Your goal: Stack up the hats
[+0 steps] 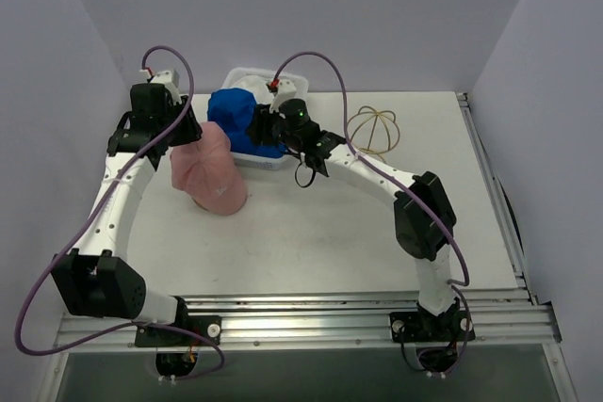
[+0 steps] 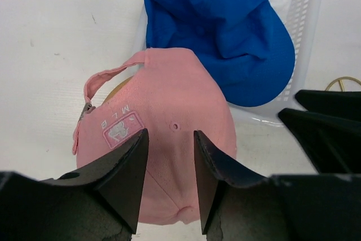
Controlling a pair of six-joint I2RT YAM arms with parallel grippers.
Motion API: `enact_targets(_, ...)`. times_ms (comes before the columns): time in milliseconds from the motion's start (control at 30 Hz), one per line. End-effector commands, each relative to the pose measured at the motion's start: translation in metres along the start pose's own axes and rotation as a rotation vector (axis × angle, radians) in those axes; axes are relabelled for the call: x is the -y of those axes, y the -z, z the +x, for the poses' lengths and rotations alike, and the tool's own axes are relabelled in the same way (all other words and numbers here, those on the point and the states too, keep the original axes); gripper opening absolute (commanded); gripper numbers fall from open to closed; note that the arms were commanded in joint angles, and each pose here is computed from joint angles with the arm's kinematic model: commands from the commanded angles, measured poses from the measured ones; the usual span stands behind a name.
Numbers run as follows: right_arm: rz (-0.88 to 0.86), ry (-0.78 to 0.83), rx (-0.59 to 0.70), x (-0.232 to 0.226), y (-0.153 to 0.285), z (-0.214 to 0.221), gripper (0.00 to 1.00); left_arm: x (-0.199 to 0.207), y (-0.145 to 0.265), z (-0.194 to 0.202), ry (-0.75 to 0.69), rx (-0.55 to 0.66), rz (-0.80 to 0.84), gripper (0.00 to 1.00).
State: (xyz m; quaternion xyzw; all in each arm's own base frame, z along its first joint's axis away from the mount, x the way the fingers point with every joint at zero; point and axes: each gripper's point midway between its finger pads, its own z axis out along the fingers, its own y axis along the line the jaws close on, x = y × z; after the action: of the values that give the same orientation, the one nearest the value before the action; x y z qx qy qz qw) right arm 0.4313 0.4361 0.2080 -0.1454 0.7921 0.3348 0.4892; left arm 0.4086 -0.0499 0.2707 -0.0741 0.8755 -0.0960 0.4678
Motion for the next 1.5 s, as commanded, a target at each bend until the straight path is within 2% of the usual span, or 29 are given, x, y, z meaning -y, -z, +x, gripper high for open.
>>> enact_targets(0,0.059,0.055,0.133,0.005,0.020,-0.053,0.45,-0.005,-0.010,-0.006,-0.006,0.013,-0.018,0.47)
enact_targets(100,0.140,0.092,0.134,0.023,0.012,-0.050,0.53,-0.007,-0.019,-0.001,-0.001,-0.008,-0.027,0.46)
enact_targets(200,0.183,0.119,0.120,0.037,0.000,-0.041,0.55,-0.014,-0.026,0.003,0.008,-0.025,-0.068,0.47)
enact_targets(400,0.200,0.156,0.097,0.048,-0.020,-0.031,0.54,-0.023,-0.034,0.010,0.001,-0.068,-0.119,0.47)
enact_targets(700,0.199,0.140,0.114,0.056,-0.044,-0.030,0.51,-0.023,-0.019,-0.001,0.011,-0.010,-0.119,0.48)
enact_targets(833,0.225,0.136,0.123,0.062,-0.053,-0.030,0.48,-0.011,-0.005,-0.015,0.013,0.042,-0.065,0.53)
enact_targets(933,0.231,0.127,0.128,0.063,-0.058,-0.034,0.42,-0.003,0.014,-0.032,0.017,0.102,-0.033,0.57)
enact_targets(967,0.230,0.127,0.129,0.063,-0.059,-0.036,0.33,-0.002,0.019,-0.036,0.023,0.117,-0.031,0.58)
enact_targets(1033,0.248,0.125,0.130,0.066,-0.060,-0.037,0.23,0.000,0.036,-0.049,0.032,0.165,-0.031,0.60)
enact_targets(1067,0.248,0.124,0.139,0.066,-0.058,-0.042,0.13,-0.001,0.042,-0.052,0.034,0.178,-0.037,0.61)
enact_targets(1167,0.243,0.127,0.167,0.059,-0.050,-0.060,0.00,-0.002,0.062,-0.063,0.044,0.223,-0.050,0.62)
enact_targets(1367,0.217,0.139,0.242,0.038,-0.018,-0.107,0.00,0.006,0.088,-0.070,0.045,0.263,-0.011,0.63)
enact_targets(1467,0.226,0.143,0.265,0.036,-0.006,-0.116,0.00,0.009,0.099,-0.071,0.042,0.279,0.005,0.64)
